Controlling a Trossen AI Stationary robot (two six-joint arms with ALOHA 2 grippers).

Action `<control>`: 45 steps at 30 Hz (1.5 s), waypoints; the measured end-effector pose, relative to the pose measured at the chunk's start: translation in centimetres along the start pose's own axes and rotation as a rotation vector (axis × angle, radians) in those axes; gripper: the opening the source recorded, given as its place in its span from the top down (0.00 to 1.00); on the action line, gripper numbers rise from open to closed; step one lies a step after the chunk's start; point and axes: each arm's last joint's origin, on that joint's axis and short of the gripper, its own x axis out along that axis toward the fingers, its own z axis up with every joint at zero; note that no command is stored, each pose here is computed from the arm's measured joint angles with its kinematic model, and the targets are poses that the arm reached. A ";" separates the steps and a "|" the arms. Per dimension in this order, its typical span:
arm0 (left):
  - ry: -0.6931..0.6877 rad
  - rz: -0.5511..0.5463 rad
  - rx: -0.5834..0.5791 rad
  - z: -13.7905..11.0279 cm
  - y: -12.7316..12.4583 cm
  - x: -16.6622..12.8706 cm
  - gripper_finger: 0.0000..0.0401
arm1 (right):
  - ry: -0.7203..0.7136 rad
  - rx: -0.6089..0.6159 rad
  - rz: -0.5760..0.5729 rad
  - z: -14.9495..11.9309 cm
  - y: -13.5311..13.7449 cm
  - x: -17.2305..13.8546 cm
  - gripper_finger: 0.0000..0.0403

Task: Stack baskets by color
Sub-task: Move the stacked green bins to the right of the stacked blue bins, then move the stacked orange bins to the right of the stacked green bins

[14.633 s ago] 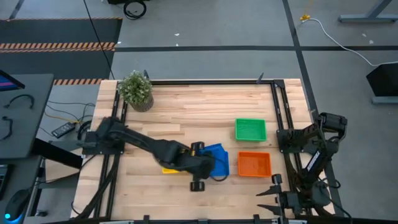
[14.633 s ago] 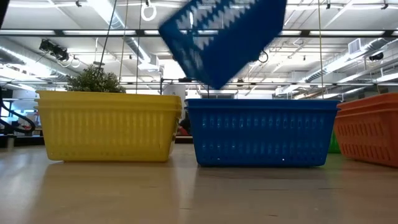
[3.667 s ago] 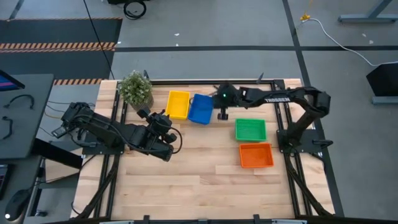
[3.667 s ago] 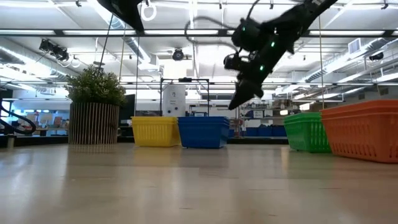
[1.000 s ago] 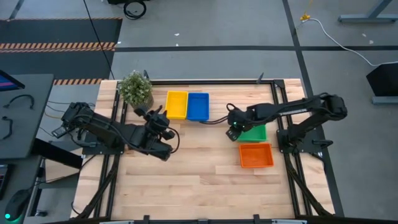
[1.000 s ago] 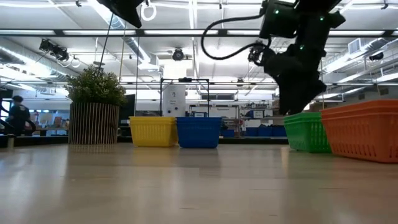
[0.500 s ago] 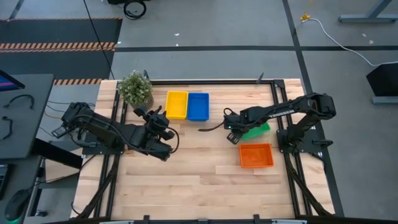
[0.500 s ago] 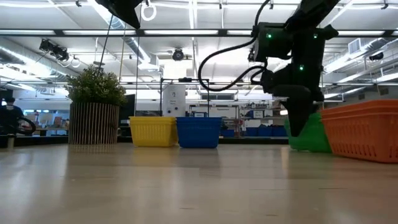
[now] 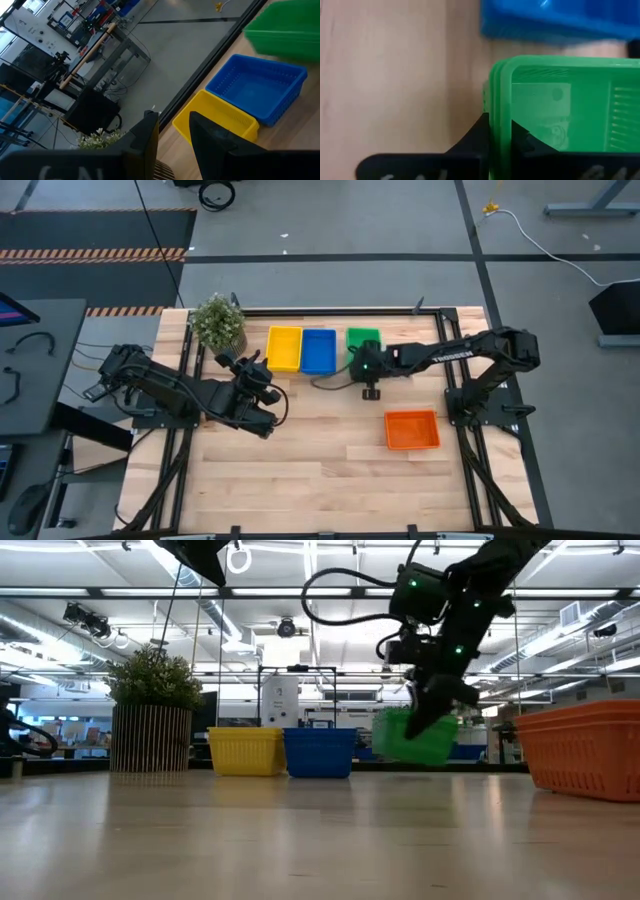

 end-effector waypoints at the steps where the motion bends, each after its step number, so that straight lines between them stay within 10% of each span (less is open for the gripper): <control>1: 0.000 0.000 0.000 0.0 0.0 0.0 0.71 | -0.026 -0.014 0.004 0.2 -0.4 0.1 0.94; 20: 0.008 0.019 -0.039 0.3 0.0 0.8 0.71 | -0.031 0.055 0.002 1.6 -1.7 3.5 0.95; 31: 0.012 0.023 -0.044 0.3 0.1 0.9 0.71 | 0.016 0.043 0.029 2.1 -1.5 4.1 0.78; 45: 0.012 0.021 -0.047 0.4 0.1 0.9 0.71 | -0.031 0.194 0.092 1.8 -1.6 -3.1 0.68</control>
